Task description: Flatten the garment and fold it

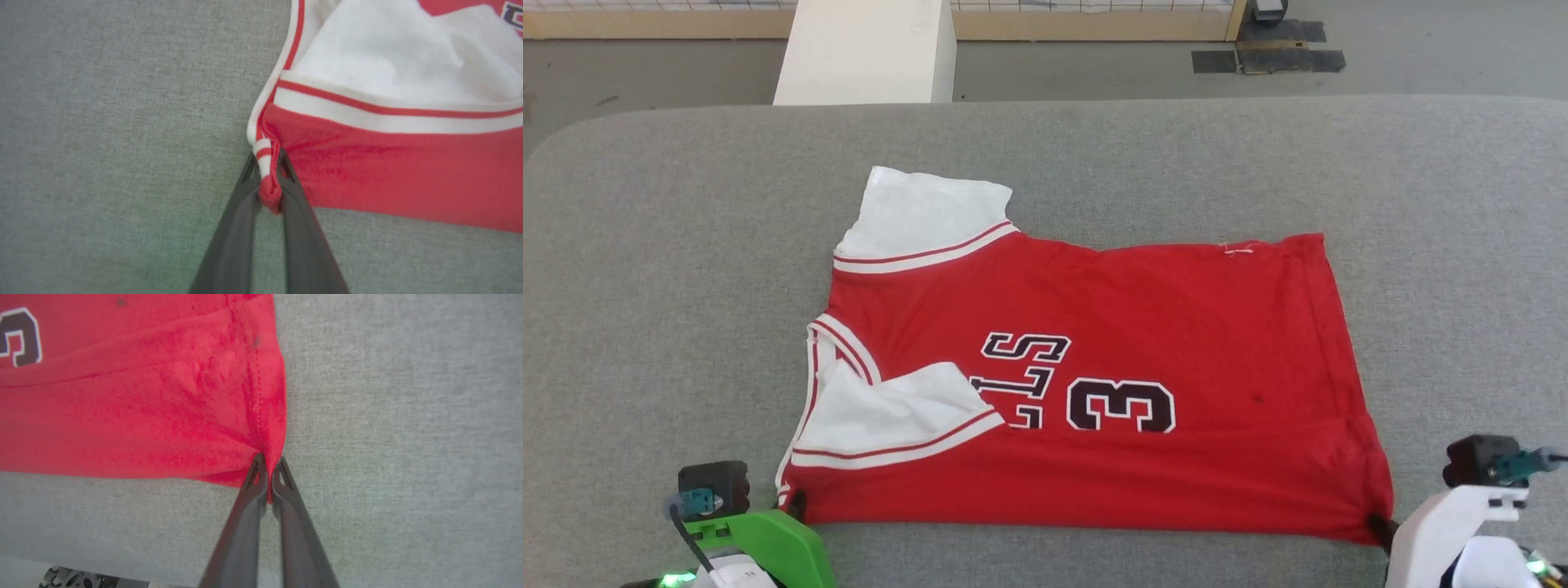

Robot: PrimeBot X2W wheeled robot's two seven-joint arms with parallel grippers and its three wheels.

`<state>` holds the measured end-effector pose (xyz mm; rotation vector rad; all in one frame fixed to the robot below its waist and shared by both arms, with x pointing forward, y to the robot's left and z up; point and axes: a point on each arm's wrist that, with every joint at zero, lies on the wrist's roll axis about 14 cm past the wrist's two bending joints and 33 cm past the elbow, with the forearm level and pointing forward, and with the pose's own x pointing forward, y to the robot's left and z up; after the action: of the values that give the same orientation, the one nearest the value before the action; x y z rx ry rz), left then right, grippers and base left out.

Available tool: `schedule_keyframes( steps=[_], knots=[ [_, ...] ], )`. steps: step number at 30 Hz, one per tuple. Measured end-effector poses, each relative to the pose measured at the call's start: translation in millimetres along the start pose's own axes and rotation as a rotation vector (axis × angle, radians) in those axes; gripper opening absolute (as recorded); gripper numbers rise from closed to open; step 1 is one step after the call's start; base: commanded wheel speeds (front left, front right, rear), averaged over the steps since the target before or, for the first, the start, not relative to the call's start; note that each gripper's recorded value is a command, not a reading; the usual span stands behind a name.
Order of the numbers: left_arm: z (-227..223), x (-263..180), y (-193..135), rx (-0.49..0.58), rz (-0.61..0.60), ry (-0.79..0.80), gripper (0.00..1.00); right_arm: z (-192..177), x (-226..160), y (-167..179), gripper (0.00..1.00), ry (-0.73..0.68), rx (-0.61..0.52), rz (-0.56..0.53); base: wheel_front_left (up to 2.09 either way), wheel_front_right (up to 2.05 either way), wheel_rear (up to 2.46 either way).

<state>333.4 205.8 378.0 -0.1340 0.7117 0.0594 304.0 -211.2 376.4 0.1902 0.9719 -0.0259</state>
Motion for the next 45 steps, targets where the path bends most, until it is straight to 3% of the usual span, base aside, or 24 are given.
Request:
schedule_keyframes(
  steps=[3, 4, 5, 6, 13, 22, 29, 33, 37, 45],
  knots=[
    [-5.8, 2.9, -0.4, -0.005, -0.009, 0.021, 0.00, -8.5, 6.6, -1.0, 0.00, 0.000, 0.020, 0.005, 0.00, 0.00, 0.00],
    [-6.0, 3.7, -0.9, -0.015, -0.010, 0.020, 0.00, -9.3, 7.8, -1.0, 0.17, -0.007, 0.029, 0.008, 0.00, 0.00, 0.00],
    [-5.6, 4.2, -1.3, -0.023, -0.010, 0.017, 0.40, -8.4, 8.2, -0.6, 0.48, -0.017, 0.031, 0.010, 0.00, 0.00, 0.00],
    [-5.3, 4.6, -2.2, -0.028, -0.011, 0.016, 0.98, -7.7, 8.4, -0.5, 1.00, -0.029, 0.031, 0.011, 0.00, 0.00, 0.00],
    [13.9, -0.8, -5.6, -0.016, -0.034, -0.070, 1.00, 24.8, -2.7, -4.9, 1.00, -0.235, 0.041, 0.002, 0.00, 0.00, 0.00],
    [120.6, -2.2, -21.3, 0.152, -0.099, -0.483, 1.00, 112.1, -38.9, 23.1, 1.00, -0.724, -0.099, 0.027, 0.00, 0.00, 0.00],
    [199.6, 15.0, -52.5, 0.255, -0.195, -0.672, 1.00, 145.5, -46.1, 30.6, 1.00, -0.933, -0.137, 0.032, 0.00, 0.00, 0.00],
    [227.9, 41.9, -66.3, 0.317, -0.252, -0.651, 1.00, 155.8, -38.3, 33.5, 1.00, -0.967, -0.147, 0.038, 0.00, 0.00, 0.00],
    [229.0, 89.0, -72.0, 0.396, -0.288, -0.451, 1.00, 160.6, -23.4, 32.8, 1.00, -0.959, -0.134, 0.042, 0.00, 0.00, 0.00],
    [224.4, 162.8, -79.2, 0.349, -0.269, -0.108, 1.00, 153.6, 8.1, 22.5, 1.00, -0.907, -0.096, 0.032, 0.00, 0.00, 0.00]
  ],
)
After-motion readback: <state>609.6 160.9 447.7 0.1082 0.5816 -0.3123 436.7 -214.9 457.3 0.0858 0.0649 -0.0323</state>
